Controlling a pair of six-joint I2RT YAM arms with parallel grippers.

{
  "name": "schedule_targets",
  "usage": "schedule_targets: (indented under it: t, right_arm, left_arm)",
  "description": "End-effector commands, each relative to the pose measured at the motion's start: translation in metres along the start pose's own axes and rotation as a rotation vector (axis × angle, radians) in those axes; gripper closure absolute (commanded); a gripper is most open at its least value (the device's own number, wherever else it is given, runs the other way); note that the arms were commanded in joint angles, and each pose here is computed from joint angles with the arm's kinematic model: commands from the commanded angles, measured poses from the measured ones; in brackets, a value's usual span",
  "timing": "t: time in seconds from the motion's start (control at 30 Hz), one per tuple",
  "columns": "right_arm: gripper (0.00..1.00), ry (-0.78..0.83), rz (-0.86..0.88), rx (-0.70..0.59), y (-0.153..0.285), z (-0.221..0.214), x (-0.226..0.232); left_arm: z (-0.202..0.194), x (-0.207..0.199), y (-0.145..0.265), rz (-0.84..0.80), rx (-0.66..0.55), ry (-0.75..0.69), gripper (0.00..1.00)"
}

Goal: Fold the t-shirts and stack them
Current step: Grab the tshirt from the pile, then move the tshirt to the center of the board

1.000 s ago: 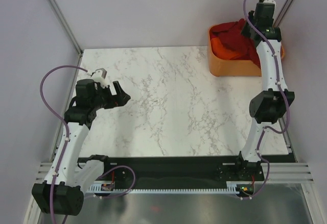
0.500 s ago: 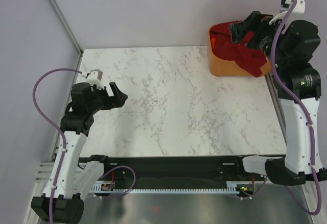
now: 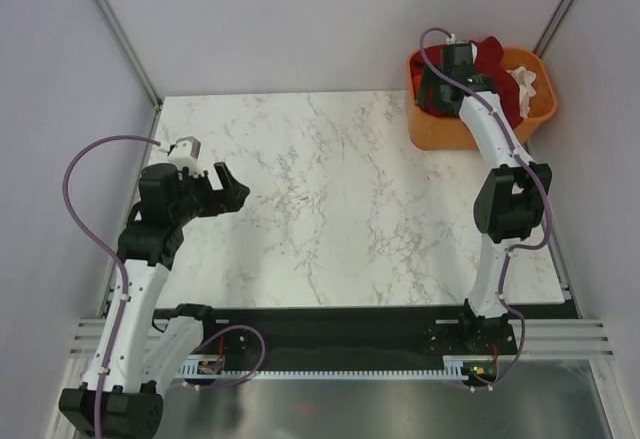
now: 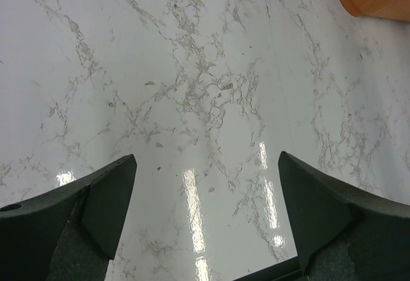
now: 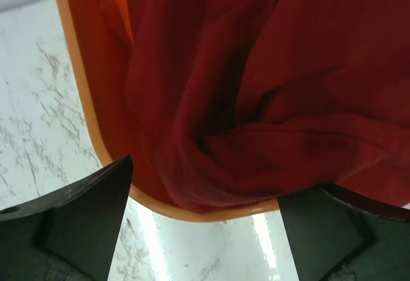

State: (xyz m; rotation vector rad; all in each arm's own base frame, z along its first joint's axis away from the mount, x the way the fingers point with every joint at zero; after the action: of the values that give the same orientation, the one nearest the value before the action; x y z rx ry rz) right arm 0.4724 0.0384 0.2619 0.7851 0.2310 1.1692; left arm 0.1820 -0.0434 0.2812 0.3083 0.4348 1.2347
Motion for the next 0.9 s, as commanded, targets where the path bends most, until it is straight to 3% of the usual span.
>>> schedule_targets:
  t: [0.0,0.07,0.13,0.17,0.2,0.27,0.33,0.43,0.53,0.6,0.63,0.67,0.7,0.73,0.77,0.8,0.83,0.87]
  right_arm:
    - [0.02,-0.055,0.053,-0.196,0.023,0.052,0.01]
    - [0.07,-0.056,0.054,-0.207,0.019,0.054,0.013]
    - [0.31,-0.057,0.043,-0.209,0.018,0.054,0.011]
    - [0.5,-0.055,0.025,-0.215,0.015,0.051,0.009]
    - [0.78,-0.056,0.019,-0.226,0.019,0.052,0.007]
    - [1.0,-0.049,0.0,-0.236,0.019,0.051,0.005]
    - [1.0,-0.037,0.046,-0.234,0.027,0.054,0.008]
    - [1.0,0.015,0.264,-0.224,0.068,0.059,0.045]
    - [1.0,0.185,0.548,-0.232,0.155,0.056,0.106]
    - [1.0,0.224,0.781,-0.351,0.253,0.064,0.124]
    - [1.0,0.17,0.873,-0.411,0.286,0.071,0.121]
    - [1.0,0.139,0.882,-0.373,0.284,0.061,0.116]
    - [1.0,0.079,0.919,-0.483,0.337,0.068,0.086]
    - [1.0,0.023,0.924,-0.526,0.349,0.067,0.075]
    - [0.56,0.009,0.887,-0.509,0.353,0.052,0.055]
    - [0.22,-0.009,0.828,-0.502,0.351,0.046,0.045]
    - [0.02,0.001,0.759,-0.448,0.343,0.033,0.035]
    - [0.02,-0.004,0.693,-0.39,0.332,0.015,0.023]
  left_arm:
    - [0.007,0.0,0.002,0.003,-0.027,-0.04,0.0]
    - [0.007,0.001,0.001,0.001,-0.019,-0.039,0.0]
    - [0.006,0.001,0.0,-0.002,-0.015,-0.039,0.0]
    - [0.007,0.001,-0.001,0.0,-0.015,-0.038,0.0]
    - [0.007,0.001,-0.001,-0.002,-0.013,-0.039,0.0]
    - [0.007,0.001,-0.002,-0.003,-0.01,-0.038,0.0]
    - [0.007,0.001,-0.003,-0.008,-0.006,-0.037,0.0]
    - [0.008,0.002,-0.005,0.003,0.001,-0.035,0.0]
    - [0.01,0.005,-0.006,0.049,-0.004,-0.034,0.0]
    - [0.012,0.007,-0.004,0.073,-0.013,-0.033,0.0]
    - [0.012,0.007,-0.003,0.078,-0.02,-0.033,0.0]
    - [0.013,0.007,-0.001,0.088,-0.027,-0.032,0.0]
    - [0.015,0.007,0.001,0.097,-0.036,-0.025,0.0]
    - [0.017,0.005,0.006,0.099,-0.056,-0.027,0.0]
    - [0.02,0.003,0.01,0.09,-0.074,-0.029,0.0]
    - [0.023,0.002,0.014,0.084,-0.091,-0.024,0.0]
    - [0.025,0.0,0.02,0.081,-0.107,-0.021,0.0]
    - [0.029,-0.002,0.025,0.078,-0.112,-0.017,0.0]
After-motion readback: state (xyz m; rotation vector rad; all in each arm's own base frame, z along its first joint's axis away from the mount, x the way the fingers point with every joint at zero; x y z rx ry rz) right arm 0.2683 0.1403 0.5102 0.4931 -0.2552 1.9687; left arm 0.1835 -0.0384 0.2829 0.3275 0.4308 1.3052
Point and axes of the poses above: each gripper's point midway between its finger pads, its own y axis back along the fingers, its own x axis along the line the jaws close on, z = x × y, the point moved 10 cm from there along y, back along the fingers, and after that the axes turned 14 degrees about -y, right-handed, at the moved point
